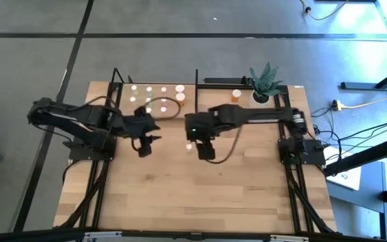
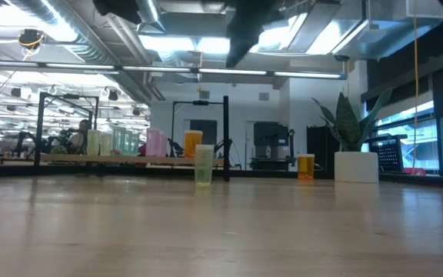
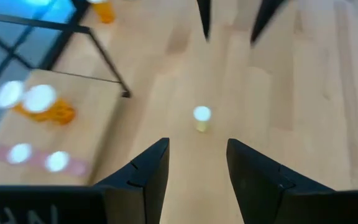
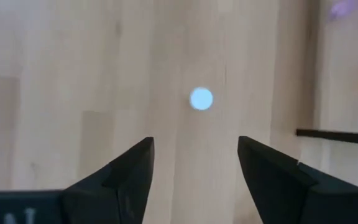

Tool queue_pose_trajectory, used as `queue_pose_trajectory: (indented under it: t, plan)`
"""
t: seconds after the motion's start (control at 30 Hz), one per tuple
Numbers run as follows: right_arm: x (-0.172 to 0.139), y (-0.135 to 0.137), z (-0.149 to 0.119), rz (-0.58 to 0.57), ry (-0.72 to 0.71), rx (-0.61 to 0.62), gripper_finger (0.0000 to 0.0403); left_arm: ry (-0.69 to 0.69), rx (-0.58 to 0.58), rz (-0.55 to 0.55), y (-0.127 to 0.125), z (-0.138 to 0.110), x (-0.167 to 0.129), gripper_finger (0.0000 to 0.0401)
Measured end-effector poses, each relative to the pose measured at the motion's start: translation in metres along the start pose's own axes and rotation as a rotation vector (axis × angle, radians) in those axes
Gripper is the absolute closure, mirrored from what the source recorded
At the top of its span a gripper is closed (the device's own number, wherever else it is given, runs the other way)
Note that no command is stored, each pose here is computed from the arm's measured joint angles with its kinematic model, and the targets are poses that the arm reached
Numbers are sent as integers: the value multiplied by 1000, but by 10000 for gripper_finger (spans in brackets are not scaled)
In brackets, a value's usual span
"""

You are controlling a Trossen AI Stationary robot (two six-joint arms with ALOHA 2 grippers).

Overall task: Pick and place medicine bottles onto shelf by color
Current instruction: Put the yellow pill bottle on the shelf and align it with the other yellow pill bottles

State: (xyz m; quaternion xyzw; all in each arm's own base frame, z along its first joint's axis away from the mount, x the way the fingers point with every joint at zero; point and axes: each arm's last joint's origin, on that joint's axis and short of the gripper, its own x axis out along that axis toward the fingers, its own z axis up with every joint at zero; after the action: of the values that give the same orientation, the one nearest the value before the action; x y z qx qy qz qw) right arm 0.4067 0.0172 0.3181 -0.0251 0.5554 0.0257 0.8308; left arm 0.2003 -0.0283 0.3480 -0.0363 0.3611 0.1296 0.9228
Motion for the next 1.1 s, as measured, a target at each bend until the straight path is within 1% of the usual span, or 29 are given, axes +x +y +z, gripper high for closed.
queue_pose_trajectory:
  t: [0.17, 0.33, 0.47, 0.57, 0.67, 0.77, 0.9, 1.1]
  plan:
    - [-46, 13, -7, 6, -109, -29, 169, 46, 87, -43, -19, 2, 22, 248]
    - [-90, 26, -20, 22, -205, -78, 169, 68, 91, -53, -33, 6, 51, 248]
    - [-121, 32, -34, 24, -263, -159, 169, 38, 78, -65, -44, 12, 73, 248]
    - [-140, 34, -48, 29, -294, -172, 169, 16, 70, -72, -52, 15, 89, 248]
    - [-145, 37, -62, 36, -289, -182, 169, 23, 70, -67, -57, 14, 105, 248]
    - [-148, 36, -68, 36, -309, -183, 169, 57, 58, -51, -59, 11, 120, 248]
    - [-151, 36, -69, 34, -319, -182, 169, 94, 37, -30, -60, 7, 135, 248]
    - [-147, 36, -67, 34, -310, -183, 169, 127, 13, -17, -62, 2, 146, 248]
